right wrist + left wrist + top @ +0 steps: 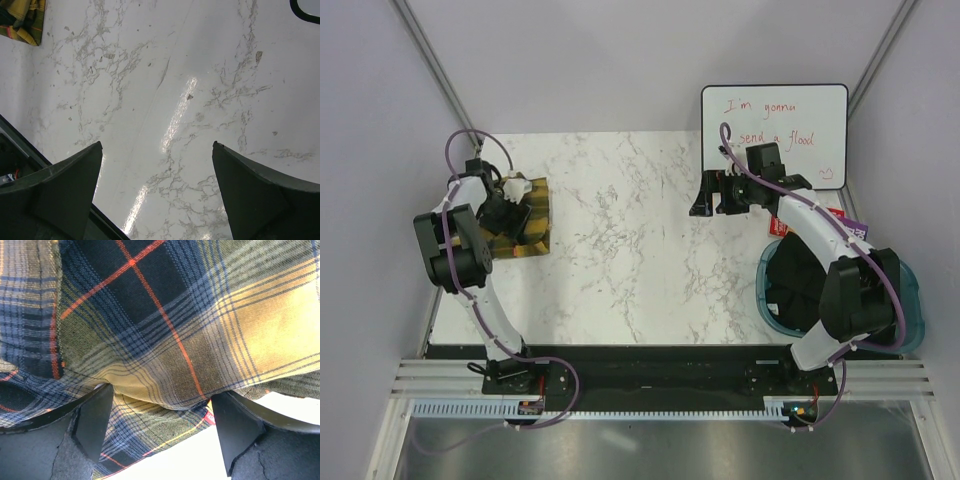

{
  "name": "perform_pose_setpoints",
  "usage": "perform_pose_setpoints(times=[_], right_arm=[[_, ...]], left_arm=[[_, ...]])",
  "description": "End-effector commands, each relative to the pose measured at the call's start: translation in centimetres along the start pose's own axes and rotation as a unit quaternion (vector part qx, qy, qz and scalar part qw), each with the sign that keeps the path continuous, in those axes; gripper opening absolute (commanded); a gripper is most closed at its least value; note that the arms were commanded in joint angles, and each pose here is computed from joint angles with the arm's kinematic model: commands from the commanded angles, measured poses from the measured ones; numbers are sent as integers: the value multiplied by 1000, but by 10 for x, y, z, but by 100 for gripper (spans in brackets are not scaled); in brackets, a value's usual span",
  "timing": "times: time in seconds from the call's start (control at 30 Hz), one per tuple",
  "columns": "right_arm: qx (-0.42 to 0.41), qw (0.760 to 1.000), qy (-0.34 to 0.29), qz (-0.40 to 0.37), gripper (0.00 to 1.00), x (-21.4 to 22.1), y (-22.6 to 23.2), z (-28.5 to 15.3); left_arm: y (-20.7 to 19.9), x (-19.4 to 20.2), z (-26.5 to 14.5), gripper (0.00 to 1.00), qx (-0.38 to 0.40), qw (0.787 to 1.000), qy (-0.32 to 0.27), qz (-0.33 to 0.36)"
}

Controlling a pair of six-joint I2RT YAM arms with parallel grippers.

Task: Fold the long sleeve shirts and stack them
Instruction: Neatly place the folded shirt to the corner

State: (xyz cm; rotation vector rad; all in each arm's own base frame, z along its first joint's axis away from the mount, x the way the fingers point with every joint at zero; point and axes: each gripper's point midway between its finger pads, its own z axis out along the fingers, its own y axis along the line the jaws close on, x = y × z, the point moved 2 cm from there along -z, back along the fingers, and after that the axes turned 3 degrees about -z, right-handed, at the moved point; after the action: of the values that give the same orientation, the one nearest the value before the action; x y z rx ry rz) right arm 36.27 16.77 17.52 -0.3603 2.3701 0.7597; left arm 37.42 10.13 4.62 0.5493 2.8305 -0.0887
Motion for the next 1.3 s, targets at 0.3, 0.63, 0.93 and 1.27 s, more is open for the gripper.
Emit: perform_pose_setpoints(times=[0.3, 0.63, 0.93, 1.27], right_arm=[[-13, 999, -43, -22, 98, -37, 18, -21], [-13, 999, -44, -12, 98, -36, 18, -20], [-5, 999, -36, -7, 98, -33, 11, -12], [5, 1000, -26, -3, 98, -32, 3, -3]], left_arm=[[-12, 21, -119, 96, -40, 995, -62, 64], [-33, 99, -74, 99, -8, 985, -101, -137], [-6, 83, -29, 99, -13, 976, -94, -195], [3, 26, 3, 99, -18, 980, -105, -166]])
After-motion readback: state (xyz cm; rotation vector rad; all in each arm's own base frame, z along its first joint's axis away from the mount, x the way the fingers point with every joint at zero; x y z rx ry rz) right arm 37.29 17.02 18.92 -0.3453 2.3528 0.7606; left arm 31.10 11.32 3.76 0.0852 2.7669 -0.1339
